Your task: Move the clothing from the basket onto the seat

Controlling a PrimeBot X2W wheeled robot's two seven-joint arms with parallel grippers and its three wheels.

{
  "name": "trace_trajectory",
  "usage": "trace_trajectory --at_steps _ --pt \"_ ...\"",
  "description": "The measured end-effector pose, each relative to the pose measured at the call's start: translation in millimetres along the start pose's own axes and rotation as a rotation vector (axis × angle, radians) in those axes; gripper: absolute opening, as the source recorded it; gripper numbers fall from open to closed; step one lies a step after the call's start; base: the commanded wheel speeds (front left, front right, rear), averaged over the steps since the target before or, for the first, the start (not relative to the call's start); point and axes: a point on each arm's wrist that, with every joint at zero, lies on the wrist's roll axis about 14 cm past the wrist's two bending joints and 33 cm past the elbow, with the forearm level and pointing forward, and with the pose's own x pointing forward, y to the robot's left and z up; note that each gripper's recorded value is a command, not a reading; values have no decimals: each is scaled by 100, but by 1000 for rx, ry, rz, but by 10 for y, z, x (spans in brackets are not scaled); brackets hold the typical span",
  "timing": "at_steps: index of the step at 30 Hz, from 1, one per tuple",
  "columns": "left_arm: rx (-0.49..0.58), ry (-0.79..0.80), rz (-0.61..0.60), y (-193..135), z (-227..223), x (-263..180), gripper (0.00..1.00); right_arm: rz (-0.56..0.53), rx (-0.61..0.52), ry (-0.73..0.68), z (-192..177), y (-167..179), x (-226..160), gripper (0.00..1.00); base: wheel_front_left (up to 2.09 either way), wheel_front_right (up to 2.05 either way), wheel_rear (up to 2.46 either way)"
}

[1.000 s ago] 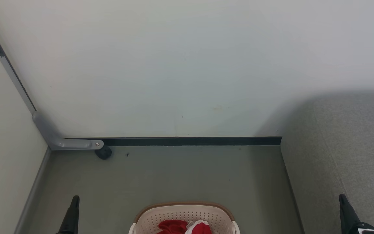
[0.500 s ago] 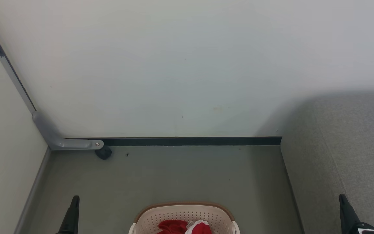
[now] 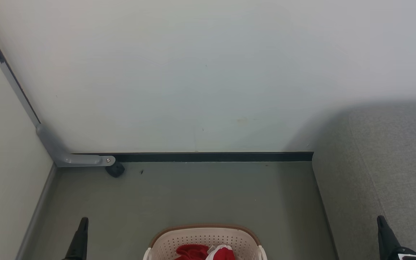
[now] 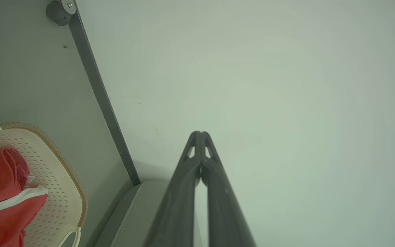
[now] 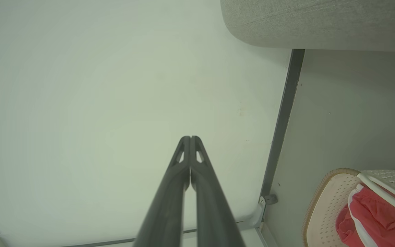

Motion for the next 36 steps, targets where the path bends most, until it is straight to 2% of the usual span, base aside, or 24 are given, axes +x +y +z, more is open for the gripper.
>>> trace_trajectory --at_steps 2,3,10,26,36 --pt "0 0 0 0 0 0 0 0 0 0 0 0 0 0 0 0 0" --pt "0 0 0 0 0 0 100 0 0 0 0 0 0 100 0 0 0" --pt "-20 -5 105 359 -29 -161 100 -107 26 -1 -51 -367 -162 100 0 0 0" --pt "0 -50 49 180 26 -125 100 -38 18 -23 -10 -149 -120 100 0 0 0" --pt "70 -64 7 28 29 -93 100 26 -27 -40 46 66 -91 100 0 0 0"
